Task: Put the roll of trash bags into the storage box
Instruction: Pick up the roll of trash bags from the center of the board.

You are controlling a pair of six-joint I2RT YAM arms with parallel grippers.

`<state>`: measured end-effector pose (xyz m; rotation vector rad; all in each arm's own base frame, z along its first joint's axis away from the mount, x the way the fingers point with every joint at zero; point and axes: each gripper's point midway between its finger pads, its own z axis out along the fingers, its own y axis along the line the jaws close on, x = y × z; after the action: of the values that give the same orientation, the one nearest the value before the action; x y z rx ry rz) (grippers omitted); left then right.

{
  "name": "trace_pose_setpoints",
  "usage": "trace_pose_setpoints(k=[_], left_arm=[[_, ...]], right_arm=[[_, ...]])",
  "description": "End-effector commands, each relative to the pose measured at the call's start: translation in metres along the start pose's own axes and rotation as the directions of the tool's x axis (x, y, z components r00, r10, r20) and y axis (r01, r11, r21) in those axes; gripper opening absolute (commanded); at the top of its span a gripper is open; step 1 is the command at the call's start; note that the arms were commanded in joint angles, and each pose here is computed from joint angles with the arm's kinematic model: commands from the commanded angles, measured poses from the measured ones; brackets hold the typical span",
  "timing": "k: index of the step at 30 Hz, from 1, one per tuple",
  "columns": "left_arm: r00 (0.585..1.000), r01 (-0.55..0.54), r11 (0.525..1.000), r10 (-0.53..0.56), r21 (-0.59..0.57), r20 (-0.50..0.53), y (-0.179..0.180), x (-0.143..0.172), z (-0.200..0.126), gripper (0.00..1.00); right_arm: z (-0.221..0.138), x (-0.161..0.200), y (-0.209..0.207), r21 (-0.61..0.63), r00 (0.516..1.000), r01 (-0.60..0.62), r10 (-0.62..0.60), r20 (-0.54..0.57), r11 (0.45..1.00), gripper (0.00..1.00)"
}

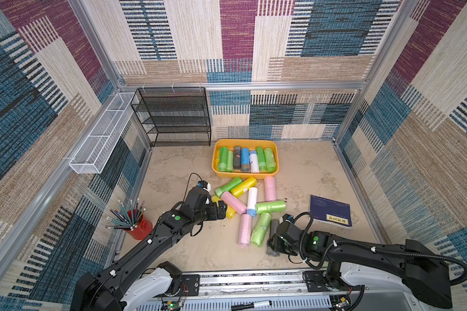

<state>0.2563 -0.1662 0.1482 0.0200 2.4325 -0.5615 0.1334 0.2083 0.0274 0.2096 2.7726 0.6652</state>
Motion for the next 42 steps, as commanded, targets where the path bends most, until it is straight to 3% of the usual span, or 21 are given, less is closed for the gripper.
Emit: trace_pose_setpoints(k=[1, 14, 23, 42], left_arm=[[1.000, -0.017, 0.999, 0.016, 0.033, 0.014, -0.009, -0.007, -0.005, 0.99], [1.000, -0.006, 0.999, 0.007, 0.048, -0.007, -0.016, -0.011, -0.002, 0.99], [0.999, 0.028, 0.997, -0.029, 0.071, 0.016, -0.022, -0.019, 0.002, 0.99], [0.999, 0.036, 0.999, -0.037, 0.025, 0.038, -0.014, -0.023, -0.001, 0.98]], right_arm=[[-0.001, 0.007, -0.009, 0.025, 0.999, -0.022, 0.022, -0.027, 0.999, 0.43], [-0.006, -0.006, 0.011, -0.108, 0.997, -0.064, 0.069, 0.045, 0.992, 0.36], [-0.019, -0.021, 0.042, -0.286, 0.989, -0.068, 0.102, 0.106, 0.956, 0.34], [-0.047, -0.057, 0.092, -0.296, 0.977, 0.042, 0.022, 0.211, 0.954, 0.30]])
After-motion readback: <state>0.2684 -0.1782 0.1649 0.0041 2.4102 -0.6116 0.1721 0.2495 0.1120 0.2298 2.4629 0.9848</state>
